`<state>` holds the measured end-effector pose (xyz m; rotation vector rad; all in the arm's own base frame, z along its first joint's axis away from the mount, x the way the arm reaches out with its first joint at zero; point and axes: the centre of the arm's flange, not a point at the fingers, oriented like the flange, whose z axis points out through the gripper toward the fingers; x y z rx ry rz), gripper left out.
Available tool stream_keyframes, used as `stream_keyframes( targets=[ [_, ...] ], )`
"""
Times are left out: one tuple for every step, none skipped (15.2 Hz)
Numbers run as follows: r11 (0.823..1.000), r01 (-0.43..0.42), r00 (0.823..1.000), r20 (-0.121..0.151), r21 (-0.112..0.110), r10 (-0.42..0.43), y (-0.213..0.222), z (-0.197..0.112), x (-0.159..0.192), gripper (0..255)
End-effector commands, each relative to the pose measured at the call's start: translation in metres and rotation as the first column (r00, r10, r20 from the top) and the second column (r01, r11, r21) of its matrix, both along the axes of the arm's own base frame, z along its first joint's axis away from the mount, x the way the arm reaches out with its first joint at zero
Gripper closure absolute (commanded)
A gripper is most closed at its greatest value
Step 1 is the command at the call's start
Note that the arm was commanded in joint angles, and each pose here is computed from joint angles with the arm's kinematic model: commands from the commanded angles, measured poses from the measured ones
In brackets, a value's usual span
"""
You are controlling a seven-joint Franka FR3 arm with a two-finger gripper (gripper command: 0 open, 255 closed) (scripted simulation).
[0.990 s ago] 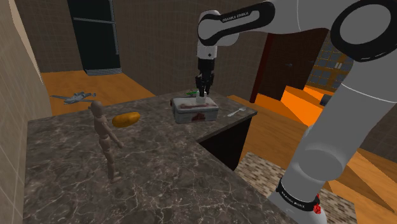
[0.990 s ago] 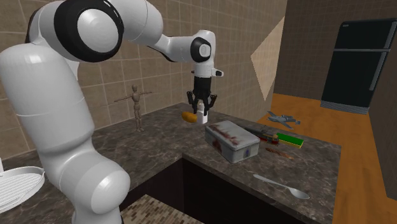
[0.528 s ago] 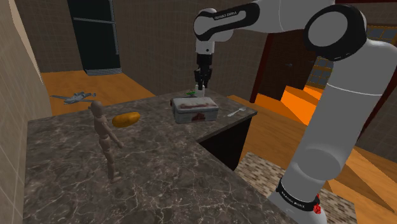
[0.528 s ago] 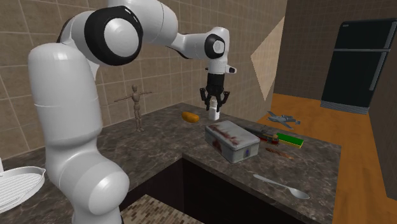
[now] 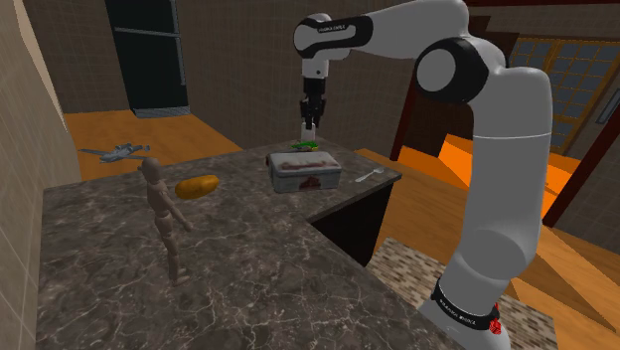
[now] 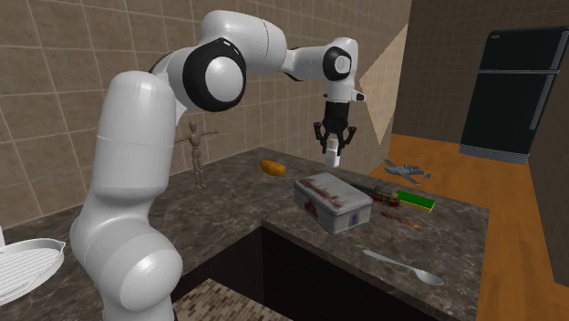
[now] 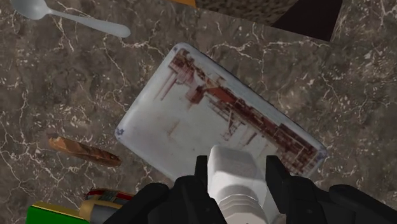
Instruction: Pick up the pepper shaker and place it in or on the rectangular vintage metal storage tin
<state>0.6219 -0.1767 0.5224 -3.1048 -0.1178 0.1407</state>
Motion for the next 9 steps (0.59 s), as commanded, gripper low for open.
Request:
stream_keyframes(
  targets=[
    [1.000, -0.001, 1.000, 0.000, 0.000, 0.001, -0.001, -0.009, 0.002, 255],
    [1.000, -0.001, 1.000, 0.000, 0.000, 0.001, -0.001, -0.015, 0.002, 255],
    [1.000, -0.001, 1.000, 0.000, 0.000, 0.001, -0.001, -0.020, 0.002, 255],
    [1.000, -0.001, 1.000, 0.000, 0.000, 0.001, -0.001, -0.025, 0.002, 255],
    [1.000, -0.001, 1.000, 0.000, 0.000, 0.001, -0.001, -0.030, 0.002, 255],
    [1.000, -0.001, 1.000, 0.000, 0.000, 0.001, -0.001, -0.036, 0.002, 255],
    [1.000, -0.001, 1.000, 0.000, 0.000, 0.001, -0.001, -0.041, 0.002, 255],
    [1.000, -0.001, 1.000, 0.000, 0.000, 0.001, -0.001, -0.046, 0.002, 255],
    [1.000, -0.001, 1.000, 0.000, 0.000, 0.001, -0.001, -0.052, 0.002, 255]
  ],
)
